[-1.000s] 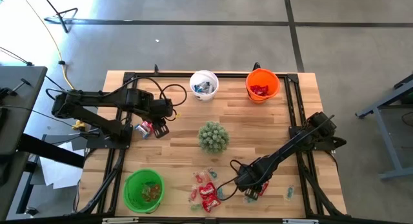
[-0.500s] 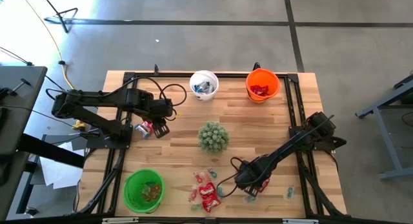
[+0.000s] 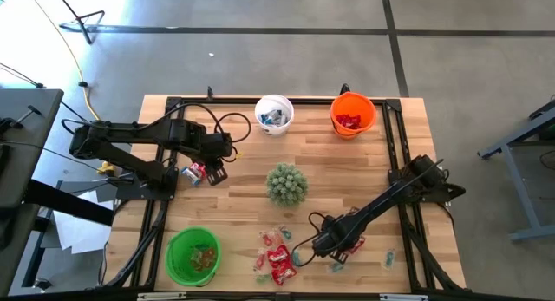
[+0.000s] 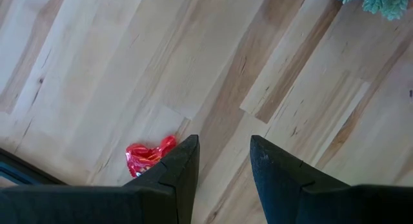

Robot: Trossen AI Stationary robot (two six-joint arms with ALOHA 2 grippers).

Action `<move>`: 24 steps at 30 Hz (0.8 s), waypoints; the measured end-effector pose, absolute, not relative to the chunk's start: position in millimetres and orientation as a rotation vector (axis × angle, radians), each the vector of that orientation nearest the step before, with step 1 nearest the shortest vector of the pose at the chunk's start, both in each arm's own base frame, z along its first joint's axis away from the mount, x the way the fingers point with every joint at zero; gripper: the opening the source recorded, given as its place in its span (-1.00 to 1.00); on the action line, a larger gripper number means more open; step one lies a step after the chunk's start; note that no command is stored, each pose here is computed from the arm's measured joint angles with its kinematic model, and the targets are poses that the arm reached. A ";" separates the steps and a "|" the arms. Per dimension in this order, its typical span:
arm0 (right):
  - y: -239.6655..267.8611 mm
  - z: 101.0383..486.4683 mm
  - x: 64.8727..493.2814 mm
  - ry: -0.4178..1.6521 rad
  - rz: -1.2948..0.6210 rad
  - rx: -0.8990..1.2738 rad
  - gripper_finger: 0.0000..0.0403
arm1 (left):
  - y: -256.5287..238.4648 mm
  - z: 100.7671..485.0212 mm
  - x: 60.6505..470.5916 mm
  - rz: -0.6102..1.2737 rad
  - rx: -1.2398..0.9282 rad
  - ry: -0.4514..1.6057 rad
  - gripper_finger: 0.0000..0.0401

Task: Sort candy
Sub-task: Put the red candy into the orange bucket

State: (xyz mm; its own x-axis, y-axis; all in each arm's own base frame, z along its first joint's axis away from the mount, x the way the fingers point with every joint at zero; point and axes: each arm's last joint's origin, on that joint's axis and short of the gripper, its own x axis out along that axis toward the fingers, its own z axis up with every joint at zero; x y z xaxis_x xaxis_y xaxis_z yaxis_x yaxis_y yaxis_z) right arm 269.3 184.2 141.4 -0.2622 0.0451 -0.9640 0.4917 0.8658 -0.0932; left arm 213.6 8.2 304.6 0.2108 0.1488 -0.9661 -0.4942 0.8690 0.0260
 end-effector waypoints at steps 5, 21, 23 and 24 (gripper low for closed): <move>181.4 162.6 280.3 1.792 -0.447 0.372 -1.00 | 8.6 304.6 213.6 0.461 -0.300 1.284 -0.38; 139.5 219.3 306.5 1.803 -0.509 0.204 -1.00 | 9.2 304.7 213.6 0.447 -0.251 1.289 -0.38; 130.7 227.6 311.6 1.787 -0.518 0.179 -1.00 | 9.6 304.8 213.5 0.458 -0.241 1.286 -0.38; 126.0 232.3 314.5 1.773 -0.523 0.168 -1.00 | 9.8 304.8 213.5 0.463 -0.237 1.284 -0.38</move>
State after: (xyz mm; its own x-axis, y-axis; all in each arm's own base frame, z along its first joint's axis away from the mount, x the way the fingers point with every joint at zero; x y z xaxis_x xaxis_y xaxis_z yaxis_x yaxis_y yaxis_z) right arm 314.5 126.0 232.3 -0.2710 -0.1596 -0.9492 0.3811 0.8878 -0.2581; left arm 213.5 9.8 304.8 0.2082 0.1989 -0.9576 -0.4575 0.8852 0.0843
